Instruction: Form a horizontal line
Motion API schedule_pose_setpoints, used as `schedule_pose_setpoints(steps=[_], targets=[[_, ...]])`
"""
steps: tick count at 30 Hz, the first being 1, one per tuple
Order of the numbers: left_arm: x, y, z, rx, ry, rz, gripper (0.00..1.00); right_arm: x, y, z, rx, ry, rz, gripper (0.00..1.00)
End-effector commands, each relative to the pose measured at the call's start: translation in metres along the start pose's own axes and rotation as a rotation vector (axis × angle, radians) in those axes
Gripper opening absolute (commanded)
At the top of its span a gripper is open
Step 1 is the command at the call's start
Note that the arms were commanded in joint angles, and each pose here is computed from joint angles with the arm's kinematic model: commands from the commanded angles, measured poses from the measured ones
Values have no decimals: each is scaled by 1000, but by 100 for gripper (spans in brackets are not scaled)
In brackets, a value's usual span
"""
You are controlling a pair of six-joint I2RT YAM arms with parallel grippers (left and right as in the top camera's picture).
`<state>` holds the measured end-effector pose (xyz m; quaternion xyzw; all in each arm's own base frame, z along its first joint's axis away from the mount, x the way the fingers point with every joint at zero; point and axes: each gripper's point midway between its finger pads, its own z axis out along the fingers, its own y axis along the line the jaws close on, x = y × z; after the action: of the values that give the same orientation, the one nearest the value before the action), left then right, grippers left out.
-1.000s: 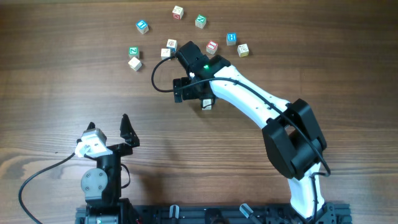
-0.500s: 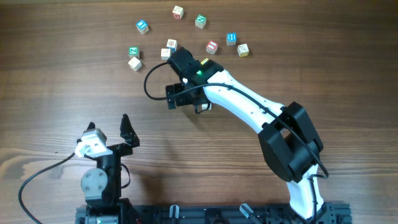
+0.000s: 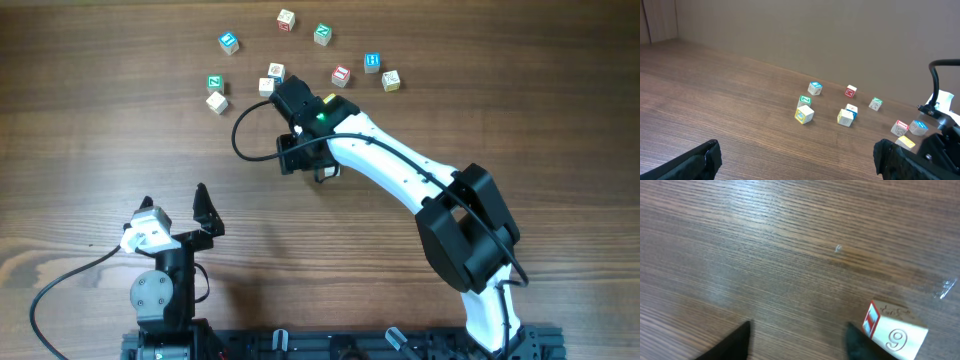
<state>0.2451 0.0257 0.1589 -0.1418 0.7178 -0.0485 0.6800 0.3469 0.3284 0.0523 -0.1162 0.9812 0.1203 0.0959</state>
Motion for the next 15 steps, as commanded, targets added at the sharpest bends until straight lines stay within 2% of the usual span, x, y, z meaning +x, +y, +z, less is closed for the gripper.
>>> schedule_pose_setpoints(steps=[1, 3, 10, 15], targets=[[0, 1, 0, -9, -7, 16, 100, -1, 2, 2, -7, 5, -5, 34], [0, 1, 0, -8, -7, 16, 100, -1, 2, 2, -7, 5, -4, 4], [0, 1, 0, -9, -7, 16, 100, -1, 2, 3, -6, 7, -2, 4], [0, 2, 0, -9, -7, 16, 100, 15, -8, 20, 11, 34, 82, 4]])
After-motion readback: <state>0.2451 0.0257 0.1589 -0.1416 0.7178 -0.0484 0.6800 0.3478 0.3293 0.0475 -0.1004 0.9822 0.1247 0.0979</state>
